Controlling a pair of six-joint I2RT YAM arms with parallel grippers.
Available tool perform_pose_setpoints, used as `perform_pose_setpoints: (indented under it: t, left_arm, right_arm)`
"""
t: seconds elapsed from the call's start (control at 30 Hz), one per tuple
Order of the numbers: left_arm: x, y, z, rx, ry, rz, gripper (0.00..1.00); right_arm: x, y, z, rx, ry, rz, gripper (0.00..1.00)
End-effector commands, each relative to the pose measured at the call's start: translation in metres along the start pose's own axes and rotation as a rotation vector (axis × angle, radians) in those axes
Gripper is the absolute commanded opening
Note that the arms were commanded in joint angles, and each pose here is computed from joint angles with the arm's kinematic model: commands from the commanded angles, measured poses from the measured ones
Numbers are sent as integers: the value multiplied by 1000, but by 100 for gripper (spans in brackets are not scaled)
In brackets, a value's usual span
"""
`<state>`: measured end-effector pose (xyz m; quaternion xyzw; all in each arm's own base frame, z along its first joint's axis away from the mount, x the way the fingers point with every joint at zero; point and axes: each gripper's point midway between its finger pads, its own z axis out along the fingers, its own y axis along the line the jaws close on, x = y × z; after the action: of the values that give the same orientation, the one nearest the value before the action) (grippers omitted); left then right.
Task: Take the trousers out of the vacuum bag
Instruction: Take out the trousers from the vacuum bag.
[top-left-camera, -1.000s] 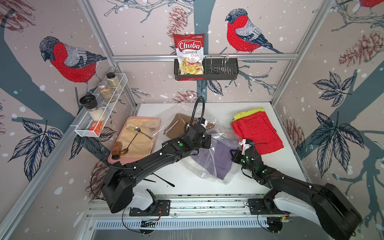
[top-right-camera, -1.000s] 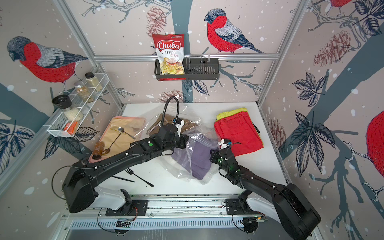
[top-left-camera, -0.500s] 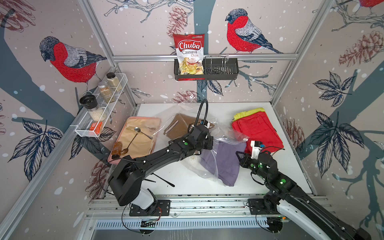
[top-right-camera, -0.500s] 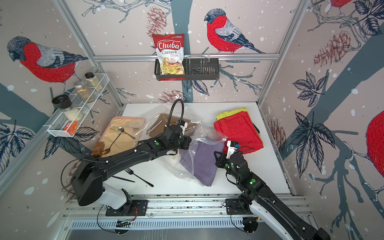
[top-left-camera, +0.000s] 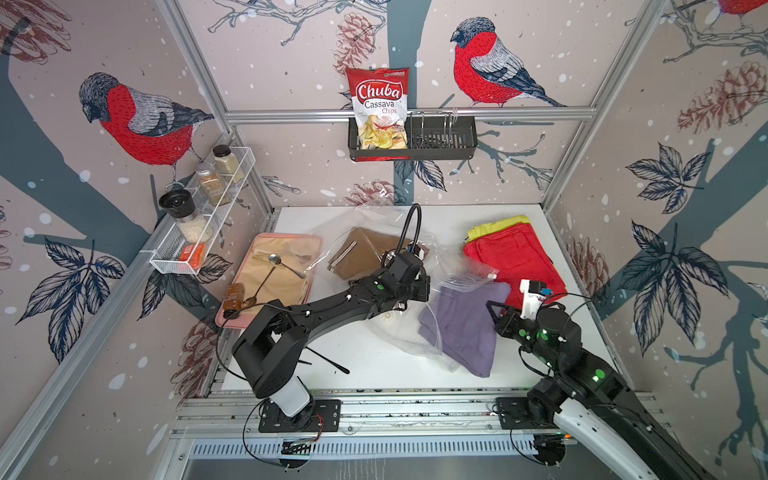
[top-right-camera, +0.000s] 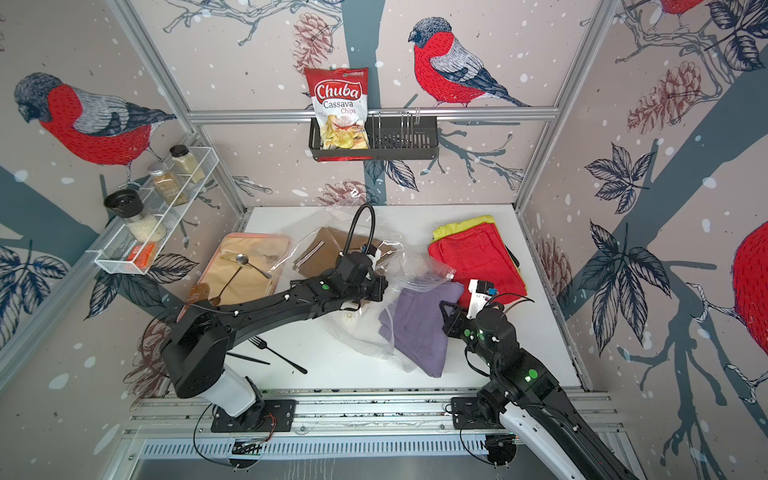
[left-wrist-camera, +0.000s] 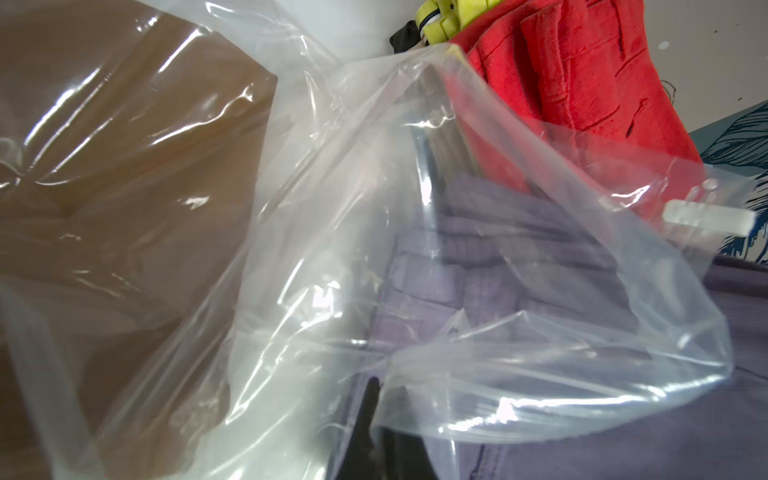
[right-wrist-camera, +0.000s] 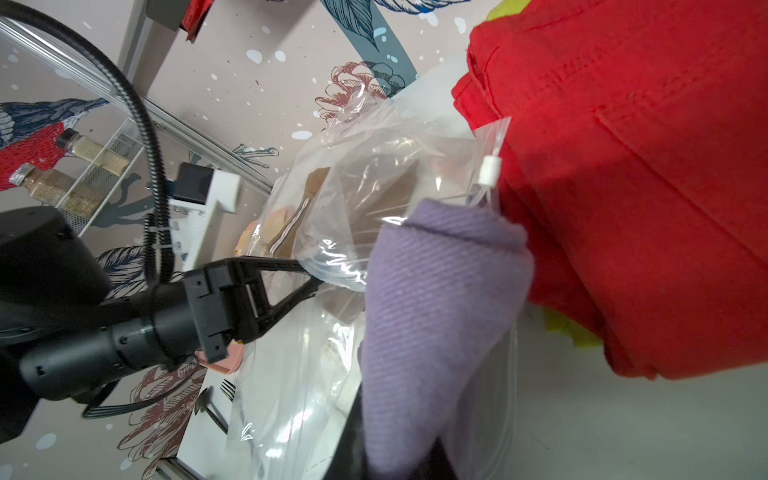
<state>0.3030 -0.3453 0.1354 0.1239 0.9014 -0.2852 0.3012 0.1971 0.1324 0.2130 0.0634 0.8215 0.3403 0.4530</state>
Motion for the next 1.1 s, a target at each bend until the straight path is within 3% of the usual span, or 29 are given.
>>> perform_pose_setpoints:
  t: [0.0, 0.17, 0.3, 0.53, 1.07]
  left_arm:
    - [5, 0, 9, 10, -1, -8, 15]
    - [28, 21, 29, -38, 45, -23, 27]
    - [52, 41, 46, -82, 89, -45, 27]
    - [67, 63, 60, -135, 100, -74, 27]
    - [76, 145, 24, -329, 88, -133, 26]
  right_arm:
    - [-29, 14, -15, -22, -99, -28, 0]
    - [-51, 23, -30, -16, -155, -46, 0]
    - [-72, 37, -48, -39, -212, -59, 0]
    - [-91, 45, -65, -29, -257, -82, 0]
    - [-109, 55, -84, -41, -308, -93, 0]
